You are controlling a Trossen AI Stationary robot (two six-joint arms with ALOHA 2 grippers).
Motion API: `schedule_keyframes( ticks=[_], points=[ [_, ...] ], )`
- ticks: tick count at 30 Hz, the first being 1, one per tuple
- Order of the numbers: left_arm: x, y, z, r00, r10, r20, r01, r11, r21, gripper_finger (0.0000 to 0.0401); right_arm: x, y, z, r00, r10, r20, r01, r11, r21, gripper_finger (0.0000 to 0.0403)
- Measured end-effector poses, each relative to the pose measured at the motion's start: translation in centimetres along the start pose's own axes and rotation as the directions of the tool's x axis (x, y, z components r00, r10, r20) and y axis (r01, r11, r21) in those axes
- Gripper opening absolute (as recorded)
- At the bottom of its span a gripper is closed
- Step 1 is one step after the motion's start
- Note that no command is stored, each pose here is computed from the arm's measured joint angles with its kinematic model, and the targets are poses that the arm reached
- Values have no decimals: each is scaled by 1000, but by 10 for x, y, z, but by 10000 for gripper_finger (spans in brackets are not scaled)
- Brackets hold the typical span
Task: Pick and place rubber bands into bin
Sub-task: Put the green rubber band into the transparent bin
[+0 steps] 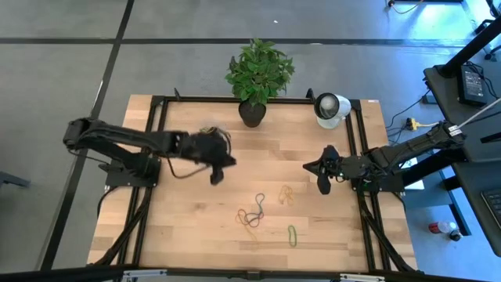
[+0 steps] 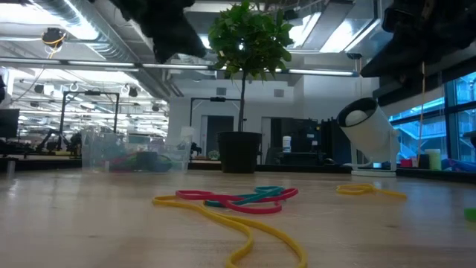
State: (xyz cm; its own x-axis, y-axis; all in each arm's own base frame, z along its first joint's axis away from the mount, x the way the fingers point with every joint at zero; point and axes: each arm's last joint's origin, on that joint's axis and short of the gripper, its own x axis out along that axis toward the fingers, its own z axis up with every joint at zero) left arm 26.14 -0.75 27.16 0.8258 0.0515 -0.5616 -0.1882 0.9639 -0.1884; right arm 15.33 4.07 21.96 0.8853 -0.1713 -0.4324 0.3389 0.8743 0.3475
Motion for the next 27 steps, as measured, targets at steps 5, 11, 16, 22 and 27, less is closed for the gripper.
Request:
schedule_keyframes(
  ticks=[5, 11, 16, 22, 27],
  points=[
    [20, -30, -22, 996, 7, -87, -6, 1000, 13, 5, 0, 0, 0, 1000, 3, 5, -3, 1000, 2, 5],
    [25, -45, -54, 996, 16, -88, -12, 998, 55, 1, 1, 11, 2, 999, 50, -10, -50, 998, 48, 2],
    [9, -37, -77, 999, -42, -17, 43, 998, 52, 1, 10, 38, 4, 993, 42, -112, -41, 999, 17, 1],
    [-19, -23, -89, 995, -78, 58, 69, 987, 148, 1, 28, 75, -5, 930, -128, -344, 125, 992, -31, 1],
    [-37, -7, -93, 991, -69, 117, 37, 965, 261, 1, 39, 108, -23, 826, -206, -524, 209, 976, -54, 1]
  ],
)
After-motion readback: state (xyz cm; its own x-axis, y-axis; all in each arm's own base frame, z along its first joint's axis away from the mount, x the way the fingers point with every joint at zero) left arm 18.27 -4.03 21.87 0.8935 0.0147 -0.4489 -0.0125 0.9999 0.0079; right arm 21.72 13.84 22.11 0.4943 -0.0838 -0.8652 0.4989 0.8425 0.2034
